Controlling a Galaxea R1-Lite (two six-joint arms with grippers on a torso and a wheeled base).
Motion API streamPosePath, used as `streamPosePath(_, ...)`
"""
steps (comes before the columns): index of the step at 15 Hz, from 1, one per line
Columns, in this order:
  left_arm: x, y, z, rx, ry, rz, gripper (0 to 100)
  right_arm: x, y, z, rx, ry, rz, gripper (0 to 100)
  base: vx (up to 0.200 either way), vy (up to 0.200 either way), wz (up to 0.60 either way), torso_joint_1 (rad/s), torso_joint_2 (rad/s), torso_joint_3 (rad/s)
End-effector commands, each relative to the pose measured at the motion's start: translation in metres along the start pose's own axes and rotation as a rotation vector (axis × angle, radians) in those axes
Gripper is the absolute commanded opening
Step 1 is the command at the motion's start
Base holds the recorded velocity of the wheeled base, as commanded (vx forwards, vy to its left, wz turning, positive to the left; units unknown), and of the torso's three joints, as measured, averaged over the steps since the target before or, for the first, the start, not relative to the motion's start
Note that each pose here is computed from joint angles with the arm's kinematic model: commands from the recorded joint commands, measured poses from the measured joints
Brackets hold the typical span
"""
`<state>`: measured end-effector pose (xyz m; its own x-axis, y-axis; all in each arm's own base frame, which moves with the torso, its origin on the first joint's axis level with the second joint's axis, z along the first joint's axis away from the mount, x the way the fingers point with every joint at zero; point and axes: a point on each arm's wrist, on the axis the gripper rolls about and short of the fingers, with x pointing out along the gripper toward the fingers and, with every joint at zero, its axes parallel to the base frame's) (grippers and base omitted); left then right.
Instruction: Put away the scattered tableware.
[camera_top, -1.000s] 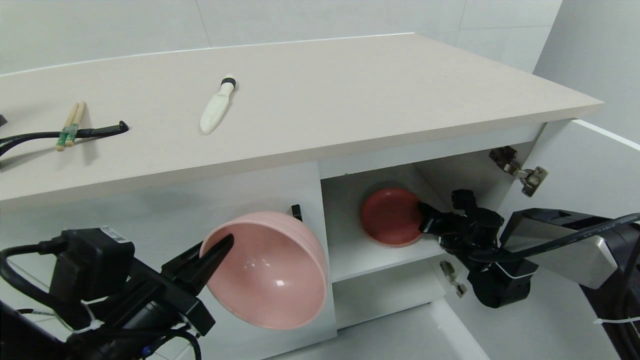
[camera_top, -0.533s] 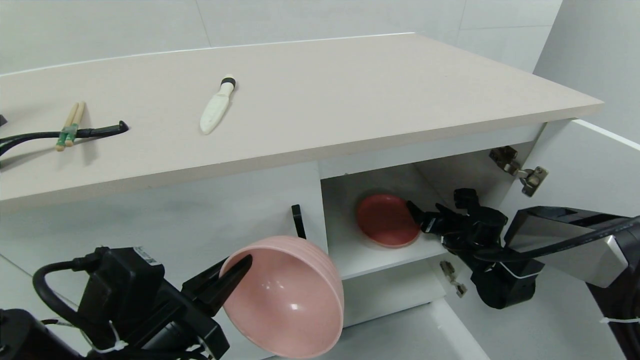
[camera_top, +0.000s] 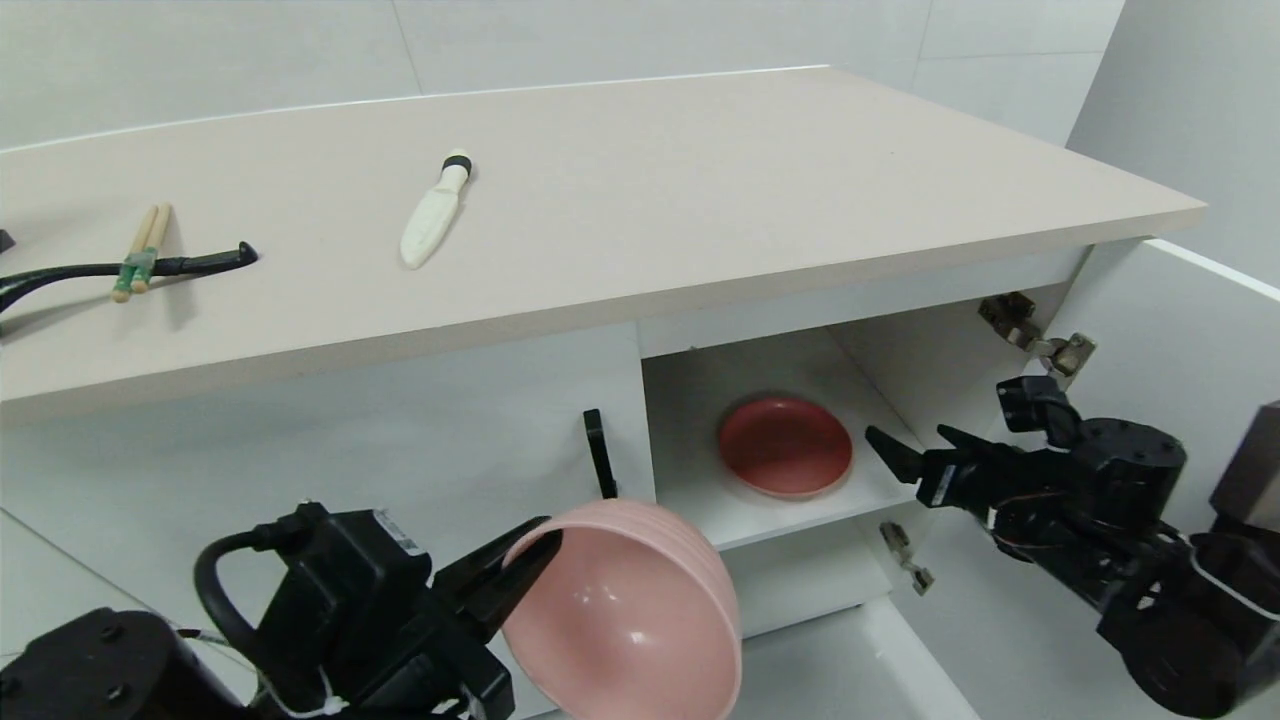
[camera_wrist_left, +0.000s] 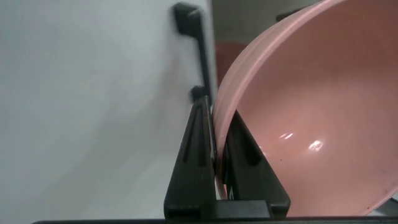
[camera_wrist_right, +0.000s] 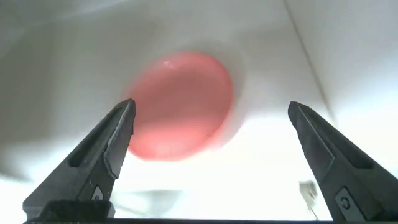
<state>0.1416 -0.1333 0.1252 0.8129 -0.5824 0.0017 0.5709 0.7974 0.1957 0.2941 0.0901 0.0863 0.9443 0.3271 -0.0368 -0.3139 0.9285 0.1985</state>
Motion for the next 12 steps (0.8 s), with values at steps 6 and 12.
streamPosePath(6, 0.073, -0.04, -0.003, 0.136, -0.015, 0.019, 0, -0.048, 0.012, 0.034, -0.013, -0.079, 0.027, 100, 0.0, 0.0, 0.0, 0.0, 0.0, 0.0)
streamPosePath(12, 0.118, -0.064, 0.009, 0.066, -0.087, 0.138, 0, -0.065, 0.012, 0.05, -0.115, -0.136, 0.016, 100, 0.0, 0.0, 0.0, 0.0, 0.0, 0.0)
